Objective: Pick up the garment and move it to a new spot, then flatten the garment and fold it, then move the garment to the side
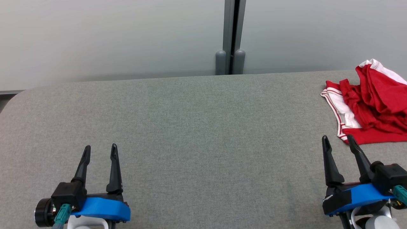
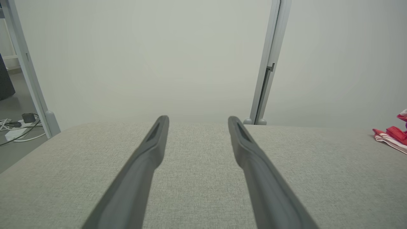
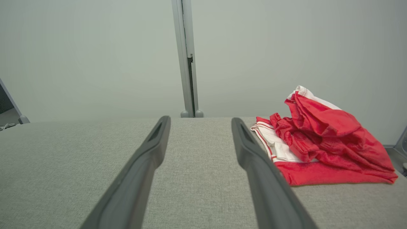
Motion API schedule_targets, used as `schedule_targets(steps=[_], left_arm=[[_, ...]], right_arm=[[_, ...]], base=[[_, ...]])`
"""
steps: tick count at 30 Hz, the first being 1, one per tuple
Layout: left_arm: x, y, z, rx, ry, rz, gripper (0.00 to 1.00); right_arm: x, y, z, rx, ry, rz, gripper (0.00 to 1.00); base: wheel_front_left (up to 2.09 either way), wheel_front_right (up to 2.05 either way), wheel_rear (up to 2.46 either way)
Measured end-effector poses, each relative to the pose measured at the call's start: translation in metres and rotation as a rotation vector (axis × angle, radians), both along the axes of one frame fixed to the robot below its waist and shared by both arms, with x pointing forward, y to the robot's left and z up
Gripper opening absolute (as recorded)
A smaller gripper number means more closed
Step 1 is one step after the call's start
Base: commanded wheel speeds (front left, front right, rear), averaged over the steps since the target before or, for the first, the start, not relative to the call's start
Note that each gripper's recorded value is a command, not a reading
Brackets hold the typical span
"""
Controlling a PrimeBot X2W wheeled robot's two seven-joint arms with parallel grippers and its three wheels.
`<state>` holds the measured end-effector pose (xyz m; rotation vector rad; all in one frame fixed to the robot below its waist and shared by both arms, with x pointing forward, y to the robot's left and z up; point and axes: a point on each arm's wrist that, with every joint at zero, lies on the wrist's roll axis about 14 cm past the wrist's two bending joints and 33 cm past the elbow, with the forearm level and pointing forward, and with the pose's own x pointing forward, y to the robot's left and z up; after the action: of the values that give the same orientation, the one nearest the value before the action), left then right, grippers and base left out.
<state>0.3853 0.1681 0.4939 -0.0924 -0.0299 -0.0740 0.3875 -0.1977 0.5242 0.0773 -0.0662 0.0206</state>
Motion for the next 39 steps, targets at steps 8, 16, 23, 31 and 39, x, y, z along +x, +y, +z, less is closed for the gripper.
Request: schedule_targets(steps=[8,16,23,31,39], left_arm=[[-0.009,0.003,-0.021,-0.031,0.071,0.020,0.00],[-0.015,0.009,-0.036,-0.151,0.145,0.053,0.00],[-0.015,0.014,-0.037,-0.282,0.166,0.087,0.00],[-0.013,0.016,-0.036,-0.416,0.180,0.104,0.00],[-0.011,0.021,-0.034,-0.538,0.186,0.125,0.00]], right_arm=[[-0.003,0.002,-0.016,0.011,0.050,0.002,0.00],[-0.006,-0.001,-0.028,0.138,0.098,-0.015,0.00],[-0.006,-0.003,-0.029,0.271,0.103,-0.024,0.00],[-0.007,-0.004,-0.031,0.410,0.109,-0.031,0.00],[-0.007,-0.004,-0.032,0.536,0.115,-0.037,0.00]], base=[[0.00,0.00,0.00],[0.00,0.00,0.00],[0.00,0.00,0.00],[0.00,0.00,0.00],[0.00,0.00,0.00]])
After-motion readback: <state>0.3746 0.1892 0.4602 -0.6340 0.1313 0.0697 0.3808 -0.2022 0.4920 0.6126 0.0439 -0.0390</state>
